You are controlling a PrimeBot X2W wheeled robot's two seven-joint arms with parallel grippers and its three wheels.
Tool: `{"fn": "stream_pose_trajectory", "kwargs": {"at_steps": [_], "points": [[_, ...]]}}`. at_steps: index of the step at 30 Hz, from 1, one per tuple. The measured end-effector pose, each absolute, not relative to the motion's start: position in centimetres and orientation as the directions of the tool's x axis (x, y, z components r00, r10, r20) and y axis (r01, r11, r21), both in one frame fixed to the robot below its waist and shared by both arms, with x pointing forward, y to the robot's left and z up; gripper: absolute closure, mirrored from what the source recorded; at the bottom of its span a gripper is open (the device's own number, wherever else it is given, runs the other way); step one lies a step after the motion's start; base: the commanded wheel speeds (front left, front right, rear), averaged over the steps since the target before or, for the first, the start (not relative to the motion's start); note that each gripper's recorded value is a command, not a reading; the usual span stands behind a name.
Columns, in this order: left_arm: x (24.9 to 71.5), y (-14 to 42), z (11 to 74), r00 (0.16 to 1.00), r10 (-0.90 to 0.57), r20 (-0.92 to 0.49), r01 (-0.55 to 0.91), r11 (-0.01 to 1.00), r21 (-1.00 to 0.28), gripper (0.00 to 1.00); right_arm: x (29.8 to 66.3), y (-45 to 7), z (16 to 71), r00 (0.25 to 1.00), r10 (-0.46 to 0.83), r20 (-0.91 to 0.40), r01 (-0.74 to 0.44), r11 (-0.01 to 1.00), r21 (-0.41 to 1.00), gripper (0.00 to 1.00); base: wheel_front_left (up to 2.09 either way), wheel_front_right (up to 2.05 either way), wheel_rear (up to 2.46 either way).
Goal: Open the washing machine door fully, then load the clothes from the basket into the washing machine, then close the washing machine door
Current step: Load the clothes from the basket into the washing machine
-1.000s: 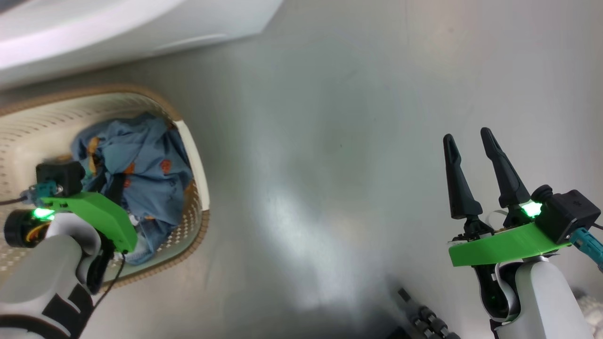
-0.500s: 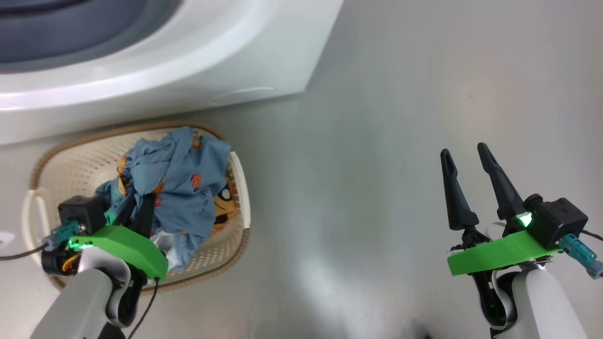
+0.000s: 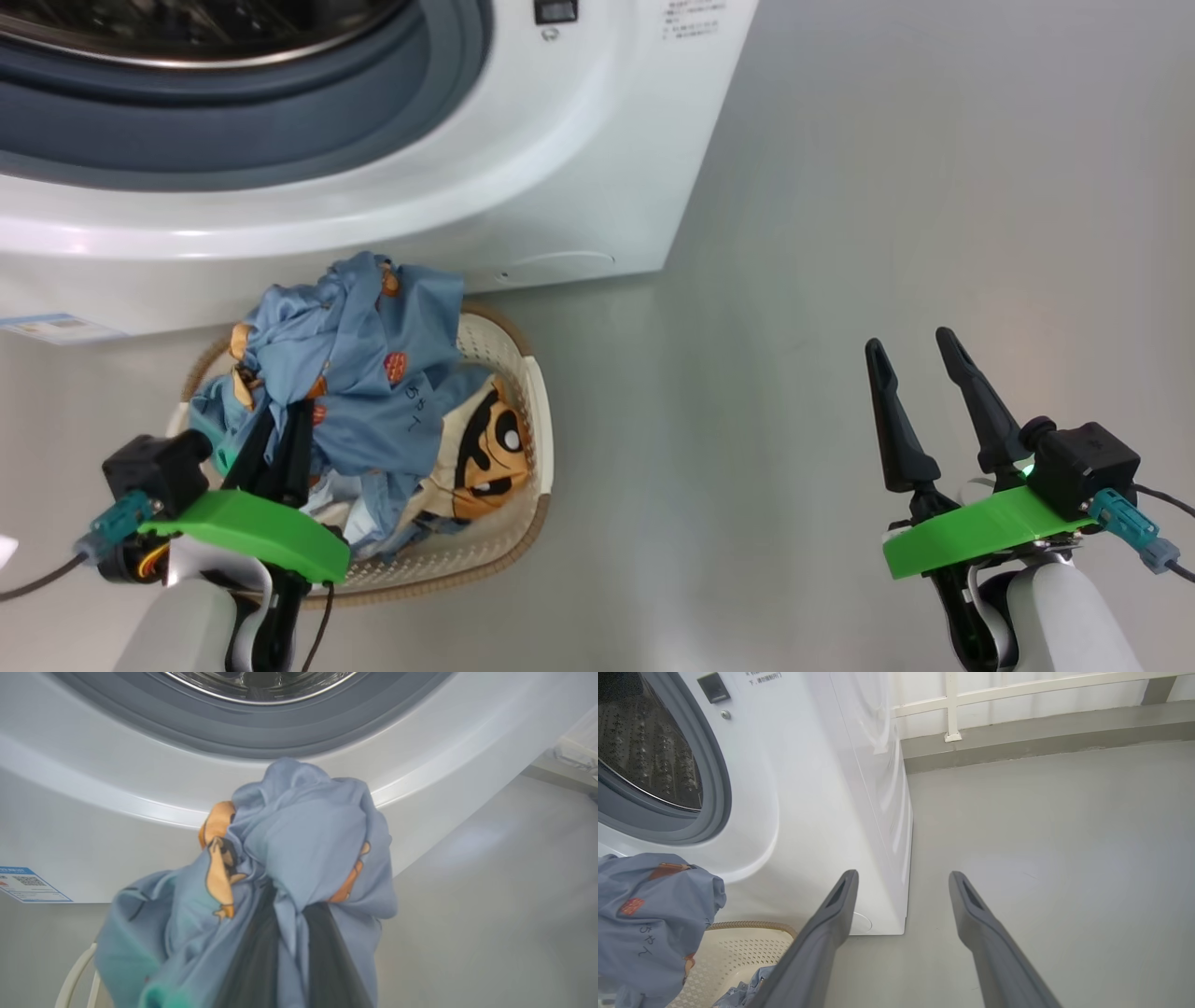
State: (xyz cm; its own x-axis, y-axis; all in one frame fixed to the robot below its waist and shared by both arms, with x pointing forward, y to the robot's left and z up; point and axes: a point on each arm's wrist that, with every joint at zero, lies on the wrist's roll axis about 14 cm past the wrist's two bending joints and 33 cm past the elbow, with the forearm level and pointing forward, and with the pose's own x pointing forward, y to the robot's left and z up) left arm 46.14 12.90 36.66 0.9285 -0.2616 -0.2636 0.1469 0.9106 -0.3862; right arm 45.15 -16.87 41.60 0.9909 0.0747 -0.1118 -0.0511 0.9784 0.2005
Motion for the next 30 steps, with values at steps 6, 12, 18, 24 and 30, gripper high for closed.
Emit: {"fn": "stream_pose_trajectory", "kwargs": {"at_steps": [6,12,18,24,30], "points": [[45.4,14.2,39.8,0.958,-0.212,-0.19,0.128,0.917,-0.377,1.0,44.5,-16.1,42.7,0.991,0.096,-0.091,-0.075,0.975,0.208,0.0,0.0,0.0,0.0],[44.5,14.9,42.4,0.974,-0.185,-0.13,0.129,0.927,-0.351,1.0,44.1,-15.3,44.0,0.991,0.117,-0.065,-0.1,0.972,0.212,0.0,0.0,0.0,0.0],[43.5,16.0,45.0,0.987,-0.149,-0.065,0.121,0.942,-0.314,1.0,43.5,-14.8,45.3,0.991,0.129,-0.038,-0.119,0.971,0.208,0.0,0.0,0.0,0.0],[41.4,17.3,46.7,0.994,-0.107,-0.024,0.097,0.959,-0.265,1.0,41.8,-15.4,46.3,0.993,0.117,-0.024,-0.111,0.977,0.181,0.0,0.0,0.0,0.0],[39.5,18.0,49.3,0.996,-0.071,0.05,0.081,0.97,-0.23,1.0,40.0,-16.1,47.6,0.995,0.099,0.003,-0.098,0.981,0.166,0.0,0.0,0.0,0.0]]}}
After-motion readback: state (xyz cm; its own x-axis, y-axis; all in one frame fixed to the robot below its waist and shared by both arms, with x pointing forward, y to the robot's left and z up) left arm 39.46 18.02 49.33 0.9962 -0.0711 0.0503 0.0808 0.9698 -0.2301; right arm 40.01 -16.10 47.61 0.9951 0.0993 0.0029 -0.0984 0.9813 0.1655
